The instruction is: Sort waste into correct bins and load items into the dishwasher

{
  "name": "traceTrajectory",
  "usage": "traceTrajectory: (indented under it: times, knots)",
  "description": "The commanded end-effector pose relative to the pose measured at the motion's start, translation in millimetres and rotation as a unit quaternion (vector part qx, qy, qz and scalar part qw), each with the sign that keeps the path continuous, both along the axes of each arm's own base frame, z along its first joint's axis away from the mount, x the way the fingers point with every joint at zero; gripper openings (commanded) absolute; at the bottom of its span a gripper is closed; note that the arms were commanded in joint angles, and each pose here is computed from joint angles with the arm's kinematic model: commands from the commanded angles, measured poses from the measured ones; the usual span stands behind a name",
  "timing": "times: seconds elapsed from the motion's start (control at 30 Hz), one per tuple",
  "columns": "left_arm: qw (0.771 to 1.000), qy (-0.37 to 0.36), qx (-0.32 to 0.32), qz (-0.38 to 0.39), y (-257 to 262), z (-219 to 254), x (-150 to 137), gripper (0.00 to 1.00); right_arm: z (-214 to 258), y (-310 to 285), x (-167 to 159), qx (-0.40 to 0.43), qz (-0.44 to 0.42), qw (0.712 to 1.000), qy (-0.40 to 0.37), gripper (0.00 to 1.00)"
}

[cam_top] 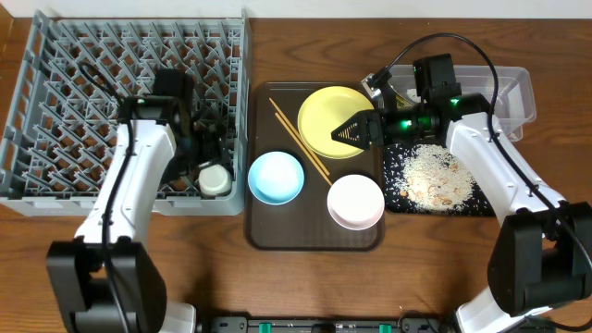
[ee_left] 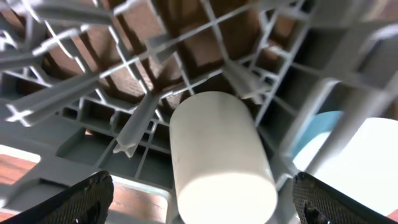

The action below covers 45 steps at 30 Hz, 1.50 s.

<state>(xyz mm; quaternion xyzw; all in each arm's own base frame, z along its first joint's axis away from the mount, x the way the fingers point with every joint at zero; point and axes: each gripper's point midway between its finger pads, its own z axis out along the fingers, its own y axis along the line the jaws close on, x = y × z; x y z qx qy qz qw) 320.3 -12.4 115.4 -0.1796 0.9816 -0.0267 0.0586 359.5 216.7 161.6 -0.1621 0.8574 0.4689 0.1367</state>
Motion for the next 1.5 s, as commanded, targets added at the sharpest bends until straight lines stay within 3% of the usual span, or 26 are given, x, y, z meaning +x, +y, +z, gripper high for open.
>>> traceTrajectory:
  times: [0.0, 0.17, 0.3, 0.43, 0.8, 1.07, 1.23, 1.47]
  knots:
    - [0.997, -0.079, -0.021, -0.011, -8, 52, 14, 0.93, -3, 3, -1, -0.001, 0.007, 1.000, -0.001, 0.83]
    - [0.986, -0.165, -0.031, -0.014, -11, 110, 7, 0.92, -3, -2, 8, -0.050, -0.027, 0.998, 0.003, 0.85]
    - [0.973, -0.229, -0.032, -0.015, -11, 149, -12, 0.93, 15, 7, 15, -0.140, -0.036, 0.989, -0.034, 0.85]
    - [0.967, -0.252, -0.032, -0.016, -10, 166, -27, 0.95, 29, 29, 13, -0.201, -0.045, 0.976, -0.072, 0.82]
    - [0.976, -0.216, -0.001, -0.001, 2, 146, -36, 0.98, -1, 82, -16, -0.317, -0.099, 0.939, -0.086, 0.63]
    - [0.981, -0.196, -0.002, 0.000, 1, 135, -30, 0.98, -40, 94, -26, -0.346, -0.085, 0.933, -0.053, 0.48]
    - [0.983, -0.182, -0.011, 0.023, -1, 130, -31, 0.98, -56, 92, -25, -0.360, -0.082, 0.929, -0.037, 0.47]
    - [0.987, -0.156, -0.016, -0.013, -23, 115, -28, 0.98, -59, 84, -17, -0.346, -0.091, 0.934, -0.014, 0.47]
